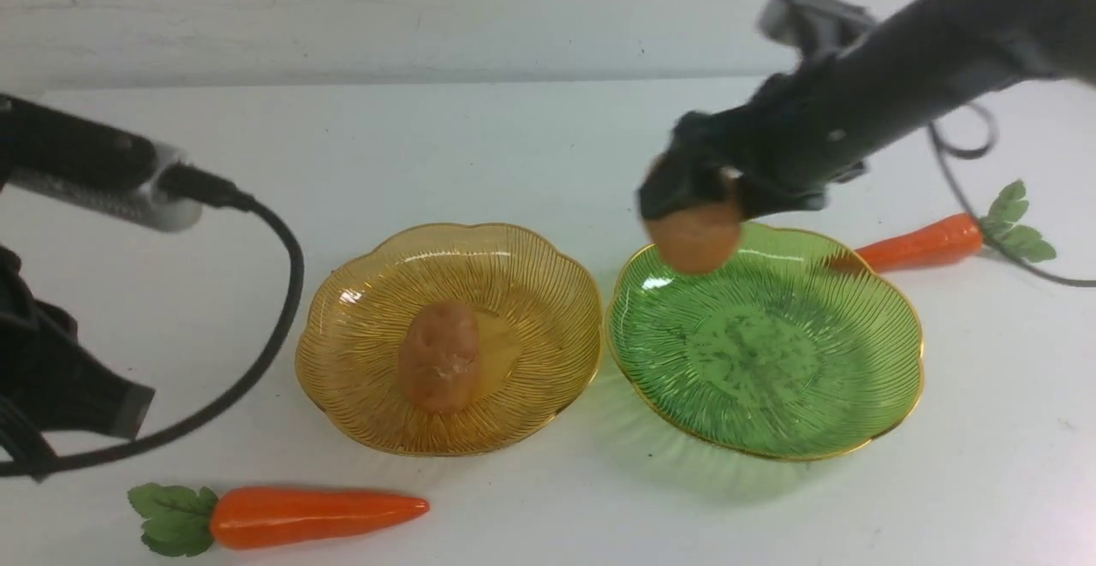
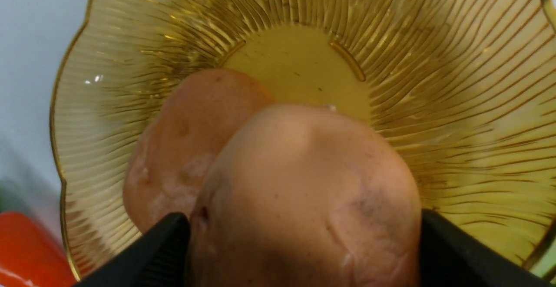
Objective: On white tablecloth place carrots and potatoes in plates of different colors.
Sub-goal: 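Pick up the potato from the right side of the table and place it in a plate with the right gripper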
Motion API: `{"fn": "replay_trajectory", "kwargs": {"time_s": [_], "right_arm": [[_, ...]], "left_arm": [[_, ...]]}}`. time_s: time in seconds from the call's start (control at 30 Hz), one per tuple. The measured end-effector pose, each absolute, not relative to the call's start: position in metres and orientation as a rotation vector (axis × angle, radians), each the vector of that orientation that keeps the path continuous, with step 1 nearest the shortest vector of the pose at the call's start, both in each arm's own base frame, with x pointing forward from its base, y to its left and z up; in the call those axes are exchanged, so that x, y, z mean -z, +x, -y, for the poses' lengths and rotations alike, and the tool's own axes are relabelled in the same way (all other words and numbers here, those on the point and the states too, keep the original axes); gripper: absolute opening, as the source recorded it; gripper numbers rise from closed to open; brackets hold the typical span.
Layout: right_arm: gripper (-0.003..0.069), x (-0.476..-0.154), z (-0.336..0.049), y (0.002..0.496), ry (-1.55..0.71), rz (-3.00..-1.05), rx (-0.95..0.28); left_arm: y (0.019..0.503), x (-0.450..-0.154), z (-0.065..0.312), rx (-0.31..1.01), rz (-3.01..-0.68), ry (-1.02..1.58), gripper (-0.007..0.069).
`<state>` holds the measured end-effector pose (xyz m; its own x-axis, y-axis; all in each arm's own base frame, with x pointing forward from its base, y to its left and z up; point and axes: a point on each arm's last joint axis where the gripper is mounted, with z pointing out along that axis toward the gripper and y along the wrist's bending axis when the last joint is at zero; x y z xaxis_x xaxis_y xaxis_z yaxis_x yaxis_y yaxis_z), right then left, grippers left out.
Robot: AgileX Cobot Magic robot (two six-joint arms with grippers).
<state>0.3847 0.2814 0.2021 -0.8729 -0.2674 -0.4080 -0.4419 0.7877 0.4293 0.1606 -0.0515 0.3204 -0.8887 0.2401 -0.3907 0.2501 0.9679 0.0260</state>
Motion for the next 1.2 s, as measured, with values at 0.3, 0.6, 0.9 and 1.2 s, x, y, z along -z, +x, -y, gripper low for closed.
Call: {"fn": "replay_trajectory", "kwargs": {"time_s": [0.3, 0.6, 0.9, 1.2], "right_arm": [[0.0608, -0.2006, -0.2764, 0.3857, -0.546, -2.684, -0.662], [0.0608, -0.2005, -0.2764, 0.3856, -0.512, -2.697, -0.663], [0.0608, -0.2004, -0.2762, 0.3857, -0.522, -2.695, -0.658], [0.0638, -0.2007, -0.277, 0.3852, -0.535, -2.69, -0.67]], "left_arm": [[0.1592, -0.3201, 0.0566, 0.103, -2.711, 0.427, 0.0018], [0.1604, -0.321, 0.059, 0.134, -2.689, 0.437, 0.0074], [0.1604, -0.321, 0.059, 0.133, -2.689, 0.438, 0.0074], [0.1604, -0.321, 0.0588, 0.131, -2.688, 0.44, 0.0075]]}}
